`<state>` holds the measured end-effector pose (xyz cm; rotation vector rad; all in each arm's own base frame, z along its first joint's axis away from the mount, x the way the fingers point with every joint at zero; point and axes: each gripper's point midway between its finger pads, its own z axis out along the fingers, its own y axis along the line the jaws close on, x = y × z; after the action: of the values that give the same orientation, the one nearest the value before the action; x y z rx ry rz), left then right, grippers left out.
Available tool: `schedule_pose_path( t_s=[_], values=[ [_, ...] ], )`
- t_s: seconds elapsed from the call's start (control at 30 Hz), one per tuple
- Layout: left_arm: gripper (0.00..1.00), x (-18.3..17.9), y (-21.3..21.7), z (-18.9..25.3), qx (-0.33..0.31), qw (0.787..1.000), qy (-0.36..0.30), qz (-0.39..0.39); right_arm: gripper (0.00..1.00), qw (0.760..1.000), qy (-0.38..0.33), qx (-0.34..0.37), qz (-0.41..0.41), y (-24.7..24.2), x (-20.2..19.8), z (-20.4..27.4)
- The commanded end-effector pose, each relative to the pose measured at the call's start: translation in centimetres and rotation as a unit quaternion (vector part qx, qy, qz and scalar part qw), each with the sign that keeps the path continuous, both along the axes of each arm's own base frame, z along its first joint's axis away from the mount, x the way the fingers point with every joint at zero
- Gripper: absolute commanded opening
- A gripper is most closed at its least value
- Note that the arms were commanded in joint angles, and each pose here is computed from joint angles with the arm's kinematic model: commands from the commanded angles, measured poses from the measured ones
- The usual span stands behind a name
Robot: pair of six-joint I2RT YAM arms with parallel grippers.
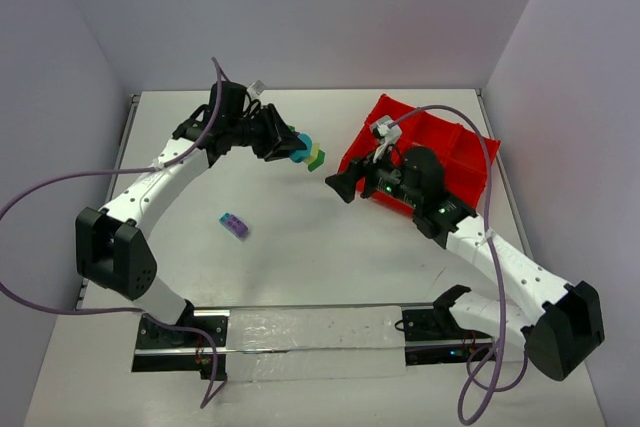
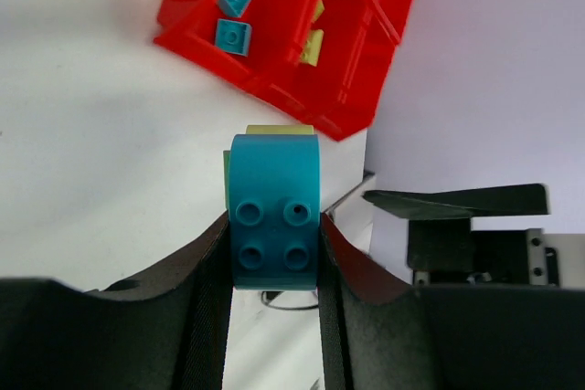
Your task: Sort the legos into containers by color
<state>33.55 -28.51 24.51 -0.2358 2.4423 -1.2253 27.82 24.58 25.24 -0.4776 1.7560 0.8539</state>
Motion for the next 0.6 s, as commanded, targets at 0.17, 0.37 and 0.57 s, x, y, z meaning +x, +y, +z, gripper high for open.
schedule_pose_path(
  t_s=[0.17,0.37,0.57],
  values=[
    [0.00,-1.7,-0.9,3.4,-0.027,0.980,-0.127,-0.152,0.82,0.983,-0.115,-0.093,0.106,0.5,-1.4,1.8],
    [0.00,-2.4,-1.0,4.1,-0.040,0.975,-0.139,-0.168,0.82,0.977,-0.135,-0.139,0.089,0.1,0.1,1.3],
    [0.00,-2.4,-1.4,4.4,-0.054,0.974,-0.137,-0.174,0.82,0.974,-0.139,-0.153,0.088,1.4,0.7,1.0]
  ],
)
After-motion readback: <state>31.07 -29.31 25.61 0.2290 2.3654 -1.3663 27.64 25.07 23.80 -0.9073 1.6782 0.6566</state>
